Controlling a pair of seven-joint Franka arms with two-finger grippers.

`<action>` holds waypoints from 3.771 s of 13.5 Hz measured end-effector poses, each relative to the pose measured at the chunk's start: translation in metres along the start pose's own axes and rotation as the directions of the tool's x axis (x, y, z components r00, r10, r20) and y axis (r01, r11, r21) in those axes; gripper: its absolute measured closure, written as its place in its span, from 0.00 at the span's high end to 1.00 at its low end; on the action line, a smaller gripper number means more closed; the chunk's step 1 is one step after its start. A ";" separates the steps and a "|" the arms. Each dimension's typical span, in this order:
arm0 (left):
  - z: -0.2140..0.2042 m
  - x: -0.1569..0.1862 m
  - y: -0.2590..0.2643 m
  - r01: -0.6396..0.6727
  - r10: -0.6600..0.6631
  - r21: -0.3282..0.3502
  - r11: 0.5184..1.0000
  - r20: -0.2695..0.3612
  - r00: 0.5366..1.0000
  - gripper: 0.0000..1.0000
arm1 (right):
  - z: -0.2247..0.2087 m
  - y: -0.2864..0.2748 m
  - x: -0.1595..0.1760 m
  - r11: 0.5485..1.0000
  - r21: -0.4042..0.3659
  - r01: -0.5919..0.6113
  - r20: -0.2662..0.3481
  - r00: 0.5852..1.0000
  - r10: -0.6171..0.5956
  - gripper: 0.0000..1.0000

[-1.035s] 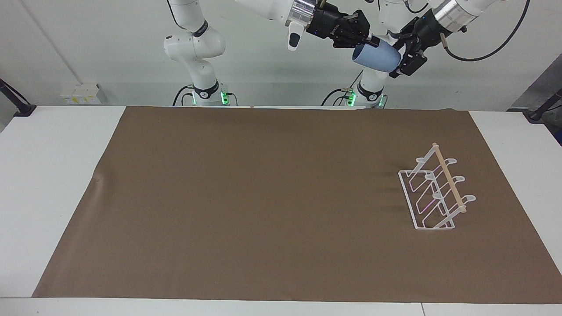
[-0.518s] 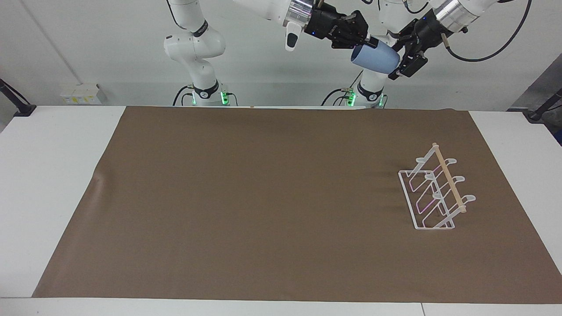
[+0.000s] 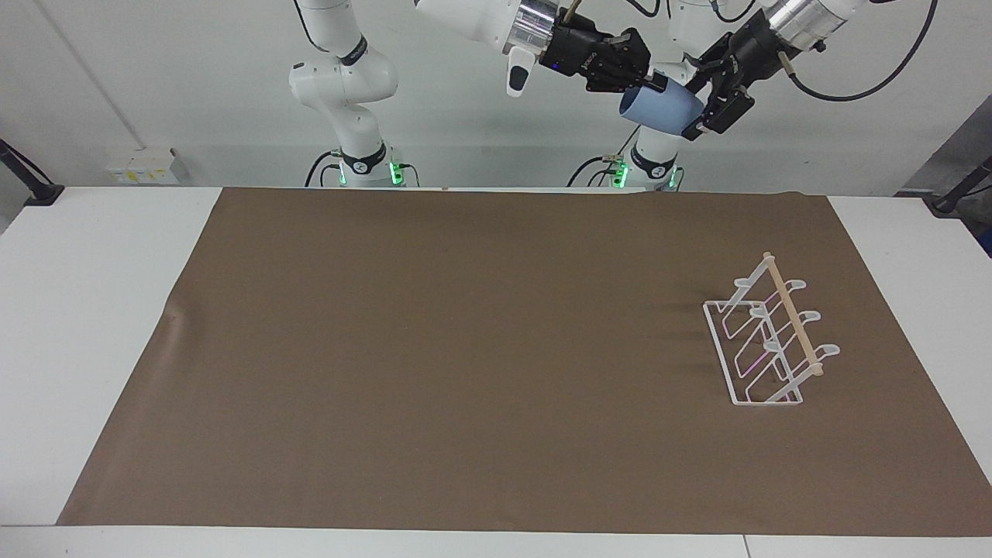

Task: Hang cup on cup holder
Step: 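Hold the cup with the right gripper while the left gripper grasps it, then open the right gripper and withdraw it while the left gripper holds the cup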

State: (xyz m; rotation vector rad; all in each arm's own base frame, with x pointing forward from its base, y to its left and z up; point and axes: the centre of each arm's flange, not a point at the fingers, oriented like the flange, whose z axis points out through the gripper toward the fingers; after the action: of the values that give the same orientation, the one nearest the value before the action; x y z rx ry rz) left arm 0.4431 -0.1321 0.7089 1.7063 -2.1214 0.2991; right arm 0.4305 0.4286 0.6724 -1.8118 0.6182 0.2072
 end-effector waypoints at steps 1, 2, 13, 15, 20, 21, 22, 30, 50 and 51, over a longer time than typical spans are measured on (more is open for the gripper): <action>0.004 0.002 0.002 0.000 0.000 -0.005 1.000 0.001 1.000 1.00 | 0.000 0.000 0.000 1.000 -0.001 0.000 0.001 1.000 0.000 0.05; 0.007 0.003 0.003 0.003 -0.003 -0.005 1.000 0.002 1.000 1.00 | 0.001 0.001 -0.001 1.000 -0.002 0.000 0.002 1.000 0.000 0.05; 0.012 0.021 0.004 0.084 -0.084 -0.001 0.996 -0.047 0.995 0.92 | 0.003 0.001 -0.004 1.000 -0.007 0.003 0.009 1.000 -0.003 0.05; 0.012 0.020 0.003 0.085 -0.085 0.006 0.996 -0.047 0.995 0.79 | 0.002 0.001 -0.005 1.000 -0.007 -0.002 0.010 1.000 0.002 0.05; 0.012 0.020 0.003 0.085 -0.085 0.006 0.996 -0.047 0.995 0.79 | 0.002 0.001 -0.004 1.000 -0.006 -0.002 0.009 1.000 0.002 0.05; 0.012 0.020 0.003 0.085 -0.085 0.006 0.996 -0.048 0.995 0.79 | 0.002 0.001 -0.004 1.000 -0.006 -0.002 0.009 1.000 0.002 0.05; 0.012 0.021 0.004 0.092 -0.092 0.003 0.996 -0.047 0.995 0.79 | 0.001 0.001 -0.002 1.000 -0.002 -0.004 0.002 1.000 0.004 0.12; 0.010 0.014 0.005 0.138 -0.138 0.005 0.990 -0.030 0.990 0.79 | -0.006 -0.002 0.010 1.000 0.008 -0.013 -0.017 1.000 0.013 0.95; 0.048 -0.036 -0.073 -0.002 -0.256 0.345 0.939 0.700 0.667 0.79 | -0.144 0.061 0.168 0.266 -0.824 0.501 0.256 0.747 -0.613 0.85; 0.058 -0.040 -0.079 -0.029 -0.242 0.335 0.942 0.732 0.637 0.79 | -0.156 0.066 0.172 0.245 -0.846 0.473 0.260 0.768 -0.585 0.85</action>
State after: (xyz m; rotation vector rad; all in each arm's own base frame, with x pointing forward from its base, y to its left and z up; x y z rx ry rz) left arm 0.5168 -0.1390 0.6329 2.4747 -2.6249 -0.1967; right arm 0.5172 0.2172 0.5937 -2.9982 -0.2005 -0.0869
